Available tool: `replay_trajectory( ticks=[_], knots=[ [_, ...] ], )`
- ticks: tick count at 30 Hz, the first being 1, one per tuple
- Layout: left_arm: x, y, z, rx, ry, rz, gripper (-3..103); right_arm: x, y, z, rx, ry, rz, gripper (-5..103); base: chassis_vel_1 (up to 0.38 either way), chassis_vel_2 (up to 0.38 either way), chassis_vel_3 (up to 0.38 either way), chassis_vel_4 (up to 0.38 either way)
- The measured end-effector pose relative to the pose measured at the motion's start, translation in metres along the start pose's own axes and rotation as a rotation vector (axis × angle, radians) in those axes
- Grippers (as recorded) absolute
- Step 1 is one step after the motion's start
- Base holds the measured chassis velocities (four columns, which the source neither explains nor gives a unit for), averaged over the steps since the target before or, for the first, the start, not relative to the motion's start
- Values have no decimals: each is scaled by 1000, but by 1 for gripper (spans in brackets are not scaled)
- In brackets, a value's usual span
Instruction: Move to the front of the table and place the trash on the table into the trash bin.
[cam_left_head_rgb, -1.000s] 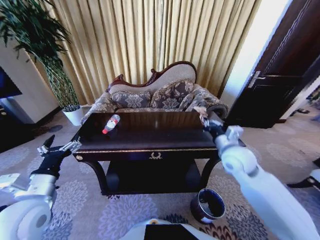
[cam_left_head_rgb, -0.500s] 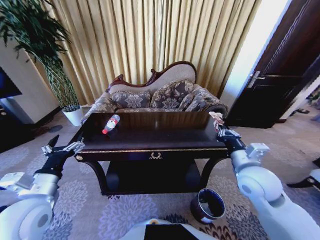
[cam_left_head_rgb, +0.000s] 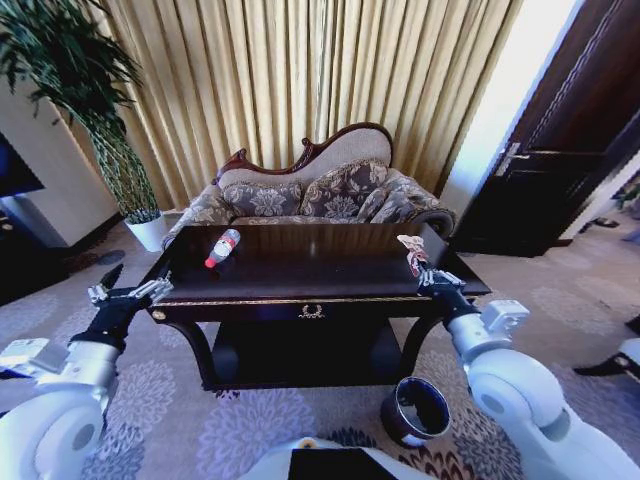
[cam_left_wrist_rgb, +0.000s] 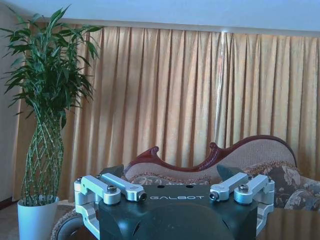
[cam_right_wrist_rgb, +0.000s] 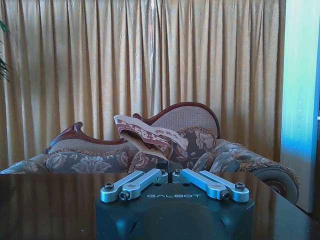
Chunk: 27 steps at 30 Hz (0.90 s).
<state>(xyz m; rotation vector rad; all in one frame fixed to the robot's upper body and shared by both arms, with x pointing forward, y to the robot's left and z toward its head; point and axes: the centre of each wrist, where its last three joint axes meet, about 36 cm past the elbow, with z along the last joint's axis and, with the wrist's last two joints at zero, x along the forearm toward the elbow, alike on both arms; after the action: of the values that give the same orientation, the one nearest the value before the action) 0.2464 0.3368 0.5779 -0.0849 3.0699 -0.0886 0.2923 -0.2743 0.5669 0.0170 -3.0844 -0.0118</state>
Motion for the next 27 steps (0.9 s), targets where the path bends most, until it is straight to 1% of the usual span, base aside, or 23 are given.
replay_trajectory(
  ticks=[6, 12, 23, 27],
  knots=[
    [0, -2, 3, 12, 1, 8, 100, -1, 2, 5, -1, 1, 11, 0, 9, -5, -5, 5],
    [-1, -3, 2, 9, -1, 14, 100, -3, 1, 6, -7, -2, 16, 0, 78, -62, -64, 60],
    [1, -2, 3, 7, 3, 10, 100, -9, 5, 11, -1, -23, 14, 0, 153, -155, -156, 169],
    [1, -2, 3, 5, 2, 9, 100, -14, 7, 15, 0, -39, 15, 0, 103, -118, -109, 72]
  ],
)
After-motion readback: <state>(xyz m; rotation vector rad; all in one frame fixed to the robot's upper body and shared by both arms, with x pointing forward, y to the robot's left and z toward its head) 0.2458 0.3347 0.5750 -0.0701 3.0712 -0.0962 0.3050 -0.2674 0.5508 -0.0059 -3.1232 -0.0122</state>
